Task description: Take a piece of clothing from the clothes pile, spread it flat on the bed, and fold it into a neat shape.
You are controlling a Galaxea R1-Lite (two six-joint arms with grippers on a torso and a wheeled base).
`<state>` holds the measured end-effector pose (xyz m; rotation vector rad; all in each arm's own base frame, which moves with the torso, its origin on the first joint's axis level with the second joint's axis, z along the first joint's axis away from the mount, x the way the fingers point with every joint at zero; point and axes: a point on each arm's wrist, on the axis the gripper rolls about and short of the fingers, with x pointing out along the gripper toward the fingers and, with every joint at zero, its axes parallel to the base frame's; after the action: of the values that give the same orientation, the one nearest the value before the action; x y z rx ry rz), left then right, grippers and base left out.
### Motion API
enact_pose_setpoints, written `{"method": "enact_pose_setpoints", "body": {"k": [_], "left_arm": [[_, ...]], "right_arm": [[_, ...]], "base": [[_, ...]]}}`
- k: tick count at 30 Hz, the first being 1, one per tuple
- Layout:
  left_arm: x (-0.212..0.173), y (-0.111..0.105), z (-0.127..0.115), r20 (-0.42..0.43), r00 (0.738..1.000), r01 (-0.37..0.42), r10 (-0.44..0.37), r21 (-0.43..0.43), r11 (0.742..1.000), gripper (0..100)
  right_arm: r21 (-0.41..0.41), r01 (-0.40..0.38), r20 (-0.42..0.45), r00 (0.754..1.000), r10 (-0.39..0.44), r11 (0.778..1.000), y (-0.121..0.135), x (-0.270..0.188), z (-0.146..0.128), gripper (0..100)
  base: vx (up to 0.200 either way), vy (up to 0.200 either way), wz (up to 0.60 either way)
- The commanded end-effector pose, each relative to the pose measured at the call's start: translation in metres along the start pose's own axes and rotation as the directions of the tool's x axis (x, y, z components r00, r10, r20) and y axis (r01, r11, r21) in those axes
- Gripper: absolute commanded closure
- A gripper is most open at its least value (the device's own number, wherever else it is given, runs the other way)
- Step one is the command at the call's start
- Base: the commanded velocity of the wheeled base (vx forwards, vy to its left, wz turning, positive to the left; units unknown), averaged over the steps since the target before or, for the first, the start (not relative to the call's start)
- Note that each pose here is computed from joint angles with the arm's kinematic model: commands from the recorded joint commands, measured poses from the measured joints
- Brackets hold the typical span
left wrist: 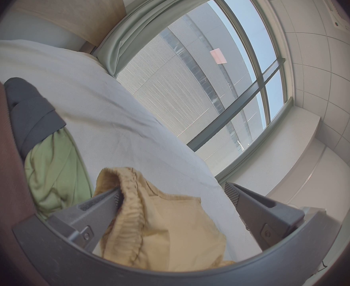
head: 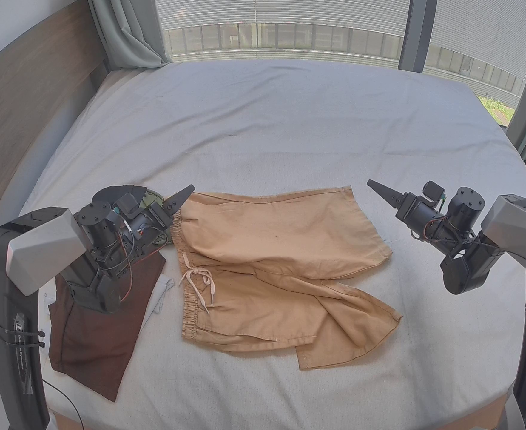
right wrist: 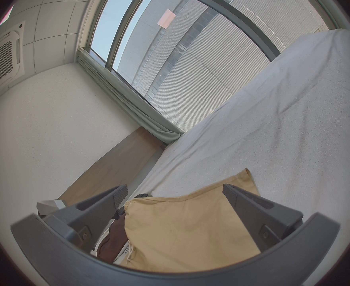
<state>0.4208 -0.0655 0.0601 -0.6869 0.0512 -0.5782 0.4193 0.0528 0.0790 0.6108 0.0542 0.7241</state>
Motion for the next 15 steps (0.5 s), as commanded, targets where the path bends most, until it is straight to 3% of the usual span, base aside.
{"method": "enact_pose_setpoints", "body": {"k": [1,4,8,10,15], "left_arm": [[-0.022,-0.015,0.007,-0.022,0.999,-0.026,0.026,0.001,1.000,0],[-0.033,-0.019,0.009,-0.036,0.999,-0.040,0.040,0.004,0.999,0],[-0.067,-0.032,0.011,-0.089,0.993,-0.072,0.080,0.090,0.993,0],[-0.084,-0.045,0.015,-0.118,0.991,-0.044,0.060,0.137,0.990,0],[-0.116,-0.070,0.024,-0.176,0.984,0.032,-0.007,0.140,0.990,0]], "right_arm": [[-0.021,0.000,-0.017,1.000,-0.001,1.000,0.025,-0.017,0.005,0],[-0.025,0.011,-0.031,0.999,-0.012,1.000,0.028,-0.022,0.002,0],[-0.045,0.018,-0.063,0.998,-0.021,0.999,0.041,-0.034,-0.003,0],[-0.042,0.013,-0.074,0.997,-0.016,0.999,0.050,-0.038,-0.004,0],[-0.044,-0.027,-0.090,0.996,0.023,0.999,0.077,-0.045,-0.003,0]], "base": [[0.000,0.000,0.00],[0.000,0.000,0.00],[0.000,0.000,0.00],[0.000,0.000,0.00],[0.000,0.000,0.00]]}}
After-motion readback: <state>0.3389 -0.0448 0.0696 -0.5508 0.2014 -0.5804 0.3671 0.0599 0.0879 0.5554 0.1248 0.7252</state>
